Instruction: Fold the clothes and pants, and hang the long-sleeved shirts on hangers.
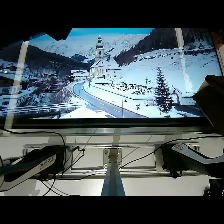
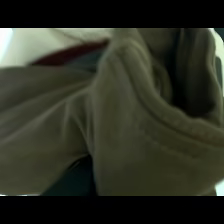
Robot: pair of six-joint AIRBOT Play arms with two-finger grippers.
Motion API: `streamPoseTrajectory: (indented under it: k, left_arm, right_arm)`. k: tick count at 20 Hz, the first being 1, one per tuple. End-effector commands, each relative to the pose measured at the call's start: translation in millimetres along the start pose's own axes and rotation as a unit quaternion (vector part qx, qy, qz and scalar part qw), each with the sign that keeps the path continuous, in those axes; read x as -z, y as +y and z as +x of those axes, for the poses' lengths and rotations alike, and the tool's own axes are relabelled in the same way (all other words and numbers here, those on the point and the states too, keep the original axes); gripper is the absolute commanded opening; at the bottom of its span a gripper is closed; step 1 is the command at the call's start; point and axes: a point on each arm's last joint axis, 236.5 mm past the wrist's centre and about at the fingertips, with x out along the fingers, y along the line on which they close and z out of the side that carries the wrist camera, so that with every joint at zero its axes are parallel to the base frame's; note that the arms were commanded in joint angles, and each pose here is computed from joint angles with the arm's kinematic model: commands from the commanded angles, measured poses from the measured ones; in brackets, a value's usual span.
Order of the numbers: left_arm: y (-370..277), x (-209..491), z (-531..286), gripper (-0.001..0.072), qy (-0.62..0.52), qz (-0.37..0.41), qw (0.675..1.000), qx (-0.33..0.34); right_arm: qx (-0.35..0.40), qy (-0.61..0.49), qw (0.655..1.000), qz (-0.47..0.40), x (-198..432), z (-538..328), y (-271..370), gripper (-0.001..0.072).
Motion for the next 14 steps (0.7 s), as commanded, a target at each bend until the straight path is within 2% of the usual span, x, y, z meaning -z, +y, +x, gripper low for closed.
streamPoseTrajectory:
  k: [1, 2, 10, 11, 12, 14]
  left_arm:
    - [0, 0, 0, 0.0592, 0.000, 0.000, 1.000, -0.001]
    - [0, 0, 0, 0.0592, 0.000, 0.000, 1.000, -0.001]
    - [0, 0, 0, 0.0592, 0.000, 0.000, 1.000, -0.001]
    - [0, 0, 0, 0.0592, 0.000, 0.000, 1.000, -0.001]
    - [0, 0, 0, 0.0592, 0.000, 0.000, 1.000, -0.001]
    - [0, 0, 0, 0.0592, 0.000, 0.000, 1.000, -0.001]
  right_arm:
    - [0.020, 0.025, 0.999, 0.011, 13, 8, -13, 0.0412]
    - [0.021, 0.026, 0.999, 0.020, 13, 8, -13, 0.0708]
    - [0.009, 0.039, 0.999, 0.026, 19, 8, -7, 0.0688]
    - [0.003, 0.038, 0.999, 0.027, 18, 8, -4, 0.0660]
    - [-0.008, 0.036, 0.999, 0.028, 18, 8, 1, 0.0502]
    - [-0.049, 0.033, 0.998, 0.031, 15, 7, 20, 0.0098]
